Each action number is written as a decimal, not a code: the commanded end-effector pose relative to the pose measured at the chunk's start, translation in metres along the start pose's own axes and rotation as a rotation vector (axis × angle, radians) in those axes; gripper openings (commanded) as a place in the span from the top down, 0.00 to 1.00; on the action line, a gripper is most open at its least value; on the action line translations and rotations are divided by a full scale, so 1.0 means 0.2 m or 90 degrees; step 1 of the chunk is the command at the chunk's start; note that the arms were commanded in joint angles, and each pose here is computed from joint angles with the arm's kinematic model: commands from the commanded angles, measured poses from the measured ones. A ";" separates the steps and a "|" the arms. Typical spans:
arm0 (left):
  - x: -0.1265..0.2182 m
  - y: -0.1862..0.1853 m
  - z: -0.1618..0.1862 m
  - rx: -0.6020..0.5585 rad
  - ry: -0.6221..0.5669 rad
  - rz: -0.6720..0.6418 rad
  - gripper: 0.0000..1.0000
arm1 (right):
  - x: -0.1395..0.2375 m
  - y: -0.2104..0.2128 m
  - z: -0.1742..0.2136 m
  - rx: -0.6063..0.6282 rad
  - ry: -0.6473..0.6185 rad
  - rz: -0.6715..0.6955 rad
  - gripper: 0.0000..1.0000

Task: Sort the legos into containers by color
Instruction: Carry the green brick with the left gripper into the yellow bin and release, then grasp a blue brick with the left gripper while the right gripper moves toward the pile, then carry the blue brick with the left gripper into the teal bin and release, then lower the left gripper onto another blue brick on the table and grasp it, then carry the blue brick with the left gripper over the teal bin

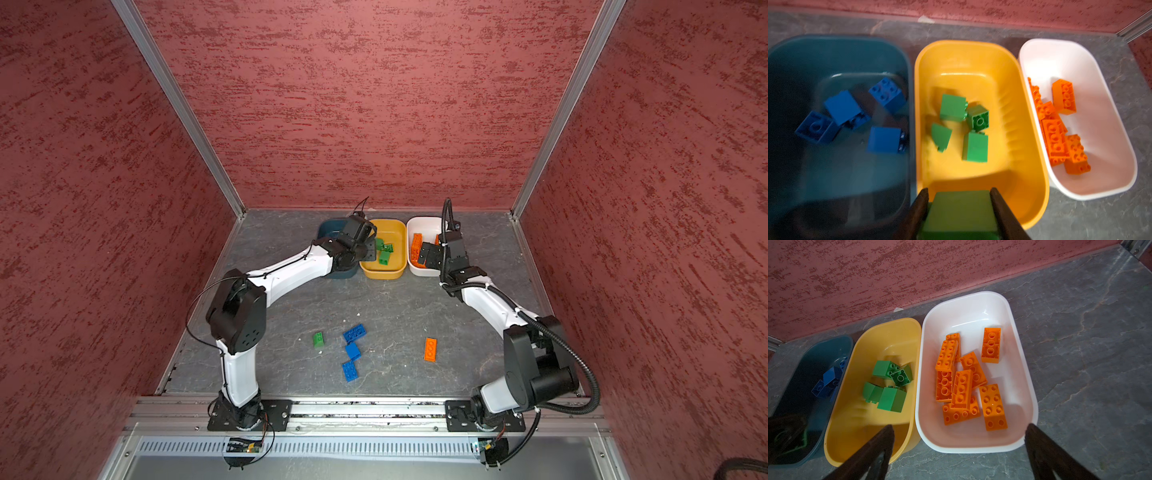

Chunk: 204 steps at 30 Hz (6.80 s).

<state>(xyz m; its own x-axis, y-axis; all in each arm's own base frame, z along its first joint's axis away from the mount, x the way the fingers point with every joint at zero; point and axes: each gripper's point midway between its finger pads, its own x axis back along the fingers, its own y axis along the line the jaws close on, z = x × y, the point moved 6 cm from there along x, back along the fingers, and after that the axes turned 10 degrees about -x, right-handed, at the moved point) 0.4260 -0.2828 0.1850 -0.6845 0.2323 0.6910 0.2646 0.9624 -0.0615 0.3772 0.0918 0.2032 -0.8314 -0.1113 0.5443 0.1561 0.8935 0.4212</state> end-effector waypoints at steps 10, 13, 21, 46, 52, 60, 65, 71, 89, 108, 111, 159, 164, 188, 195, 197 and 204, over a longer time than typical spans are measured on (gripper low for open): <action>-0.28 -0.11 -0.14 -0.075 0.011 0.036 0.42 | 0.11 0.01 -0.02 0.026 -0.021 -0.030 0.01; -0.22 -0.12 -0.17 -0.078 -0.003 0.047 0.26 | 0.11 0.04 0.02 0.034 0.007 -0.075 0.01; 0.00 -0.10 -0.09 -0.085 0.001 0.061 0.00 | 0.10 0.02 0.11 0.033 0.044 -0.076 0.01; 0.42 0.04 0.83 -0.358 0.325 0.213 0.12 | 0.22 0.23 0.49 0.439 0.098 -0.318 0.01; 0.38 0.03 0.89 -0.377 0.372 0.223 0.18 | 0.22 0.25 0.49 0.427 0.096 -0.338 0.01; 0.41 -0.06 1.00 -0.397 0.403 0.287 0.19 | 0.21 0.22 0.48 0.427 0.087 -0.304 0.01; 0.36 -0.07 1.06 -0.426 0.435 0.251 0.25 | 0.21 0.22 0.47 0.429 0.081 -0.299 0.01; 0.31 -0.07 1.10 -0.440 0.446 0.233 0.48 | 0.21 0.23 0.46 0.425 0.076 -0.294 0.01; 0.31 0.24 0.61 -0.225 0.179 0.088 0.69 | 0.19 0.19 0.37 0.327 0.014 -0.216 0.01; 0.01 0.61 -0.02 0.023 0.079 -0.126 0.61 | 0.21 0.06 0.27 0.229 -0.076 -0.072 0.01; 0.02 0.59 -0.05 0.003 0.086 -0.127 0.35 | 0.23 0.05 0.28 0.238 -0.084 -0.082 0.01; 0.60 -0.16 1.30 -0.485 0.436 0.116 0.19 | 0.22 0.14 0.40 0.230 -0.071 -0.247 0.01; 0.57 -0.18 1.32 -0.477 0.438 0.124 0.32 | 0.23 0.14 0.40 0.232 -0.072 -0.247 0.01; 0.43 0.32 0.37 -0.068 0.034 -0.078 0.65 | 0.18 0.09 0.42 0.039 0.092 -0.117 0.01; 0.22 0.50 0.15 0.044 0.006 -0.175 0.65 | 0.25 -0.06 0.61 -0.047 0.253 0.019 0.01; 0.16 0.51 0.12 0.054 0.013 -0.187 0.65 | 0.29 -0.09 0.66 -0.034 0.281 0.050 0.01; 0.03 0.50 0.09 0.080 0.058 -0.204 0.47 | 0.43 -0.20 0.76 -0.030 0.301 0.124 0.01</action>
<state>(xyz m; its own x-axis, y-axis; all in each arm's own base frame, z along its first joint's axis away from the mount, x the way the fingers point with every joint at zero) 0.4363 -0.1840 0.1707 -0.6751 -0.0726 0.7342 -0.0082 0.9958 0.0909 0.2387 0.1271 0.1291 -0.4959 -0.2181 0.8406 0.2308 0.9000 0.3697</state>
